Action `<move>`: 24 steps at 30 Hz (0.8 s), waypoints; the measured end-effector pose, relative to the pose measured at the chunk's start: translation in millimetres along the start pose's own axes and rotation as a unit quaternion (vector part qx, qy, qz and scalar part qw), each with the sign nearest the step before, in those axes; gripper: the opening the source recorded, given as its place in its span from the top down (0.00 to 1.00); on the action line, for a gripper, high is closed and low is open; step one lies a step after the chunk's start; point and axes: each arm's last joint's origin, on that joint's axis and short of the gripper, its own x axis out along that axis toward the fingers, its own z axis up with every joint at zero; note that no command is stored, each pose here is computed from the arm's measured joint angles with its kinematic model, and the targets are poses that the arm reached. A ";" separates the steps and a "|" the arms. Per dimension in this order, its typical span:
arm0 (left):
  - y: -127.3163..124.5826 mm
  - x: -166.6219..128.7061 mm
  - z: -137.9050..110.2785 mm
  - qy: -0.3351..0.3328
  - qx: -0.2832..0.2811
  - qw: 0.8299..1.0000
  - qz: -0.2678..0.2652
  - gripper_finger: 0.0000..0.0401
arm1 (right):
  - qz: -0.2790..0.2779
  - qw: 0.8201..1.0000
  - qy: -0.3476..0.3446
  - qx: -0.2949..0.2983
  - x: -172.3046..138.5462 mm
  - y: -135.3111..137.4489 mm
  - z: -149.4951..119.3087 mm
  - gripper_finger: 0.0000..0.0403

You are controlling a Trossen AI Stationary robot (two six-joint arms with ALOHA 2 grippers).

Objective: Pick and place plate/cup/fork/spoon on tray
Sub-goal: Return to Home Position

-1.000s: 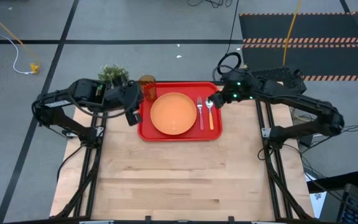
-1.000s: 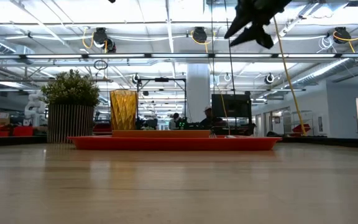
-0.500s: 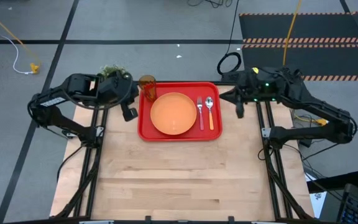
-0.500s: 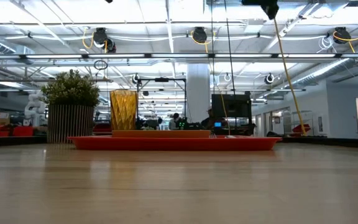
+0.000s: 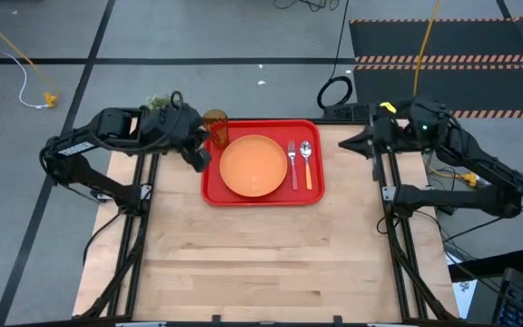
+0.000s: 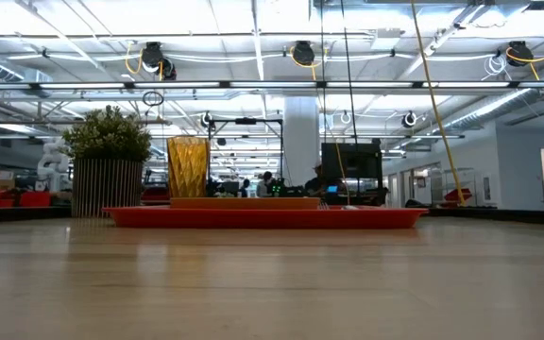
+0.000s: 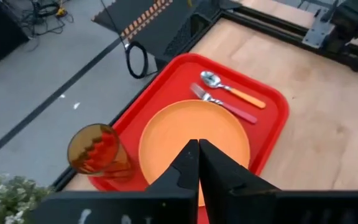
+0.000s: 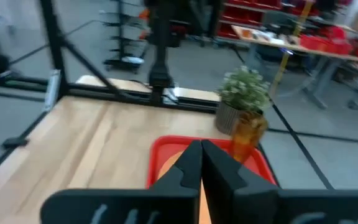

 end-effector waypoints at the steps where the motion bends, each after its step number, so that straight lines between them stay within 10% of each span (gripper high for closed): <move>1: -2.0 -0.8 0.0 -0.003 0.006 1.000 -0.005 0.99 | 0.009 1.000 -0.002 -0.007 -1.9 1.7 -2.0 1.00; 7: -13.1 -4.7 2.3 -0.026 0.110 0.992 -0.056 0.99 | 0.041 0.999 0.001 -0.009 -6.7 10.4 -25.2 1.00; 24: -18.2 29.3 -31.7 0.034 0.140 0.985 -0.094 0.99 | -0.023 0.992 -0.118 -0.043 16.6 17.2 -102.6 1.00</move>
